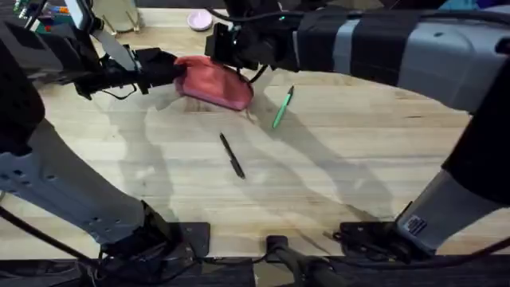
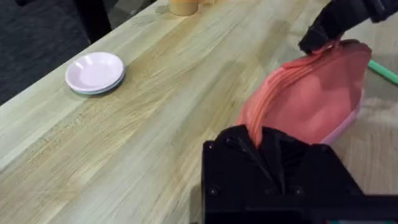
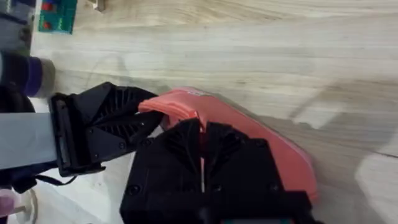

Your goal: Unzip the bag, pick up the pens from the table one at a time and place them inside, then zip the bag closed.

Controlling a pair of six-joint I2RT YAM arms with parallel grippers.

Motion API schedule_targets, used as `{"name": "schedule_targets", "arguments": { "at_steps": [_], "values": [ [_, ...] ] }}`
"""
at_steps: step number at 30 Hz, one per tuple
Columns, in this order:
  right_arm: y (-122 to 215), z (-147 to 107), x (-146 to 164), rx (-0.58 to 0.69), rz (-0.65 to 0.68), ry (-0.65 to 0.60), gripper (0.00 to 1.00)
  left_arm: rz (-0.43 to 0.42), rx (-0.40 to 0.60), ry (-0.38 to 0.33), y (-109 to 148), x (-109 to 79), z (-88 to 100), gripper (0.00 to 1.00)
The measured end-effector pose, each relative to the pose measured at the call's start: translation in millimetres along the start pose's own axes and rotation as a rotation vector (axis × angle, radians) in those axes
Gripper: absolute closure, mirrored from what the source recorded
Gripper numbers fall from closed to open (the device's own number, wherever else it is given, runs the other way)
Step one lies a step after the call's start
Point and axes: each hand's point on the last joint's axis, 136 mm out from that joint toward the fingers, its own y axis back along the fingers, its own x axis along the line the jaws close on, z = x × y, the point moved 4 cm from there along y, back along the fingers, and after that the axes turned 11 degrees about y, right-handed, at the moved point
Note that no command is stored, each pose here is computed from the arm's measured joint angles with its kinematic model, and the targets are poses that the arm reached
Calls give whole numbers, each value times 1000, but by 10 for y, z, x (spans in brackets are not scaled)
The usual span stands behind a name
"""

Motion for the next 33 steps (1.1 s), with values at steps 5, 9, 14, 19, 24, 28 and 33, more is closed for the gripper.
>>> {"name": "schedule_targets", "arguments": {
  "at_steps": [5,9,14,19,24,28,33],
  "values": [
    [-90,25,31,-31,19,2,969,0,0,0,-1,-1,0,958],
    [-180,2,53,-42,31,5,969,-1,0,0,-4,-3,1,958],
    [-200,36,89,-65,48,17,969,-2,1,-1,-6,-3,1,959],
    [-212,75,194,-106,77,89,969,-2,0,-1,-6,-3,1,958],
    [-301,66,262,-140,98,133,969,-3,-1,-1,-6,-5,3,958],
    [-399,74,315,-180,125,146,969,-3,-1,-1,-6,-5,3,958],
    [-506,61,372,-220,156,149,970,-4,-1,3,-6,-9,2,958]
  ]
}}
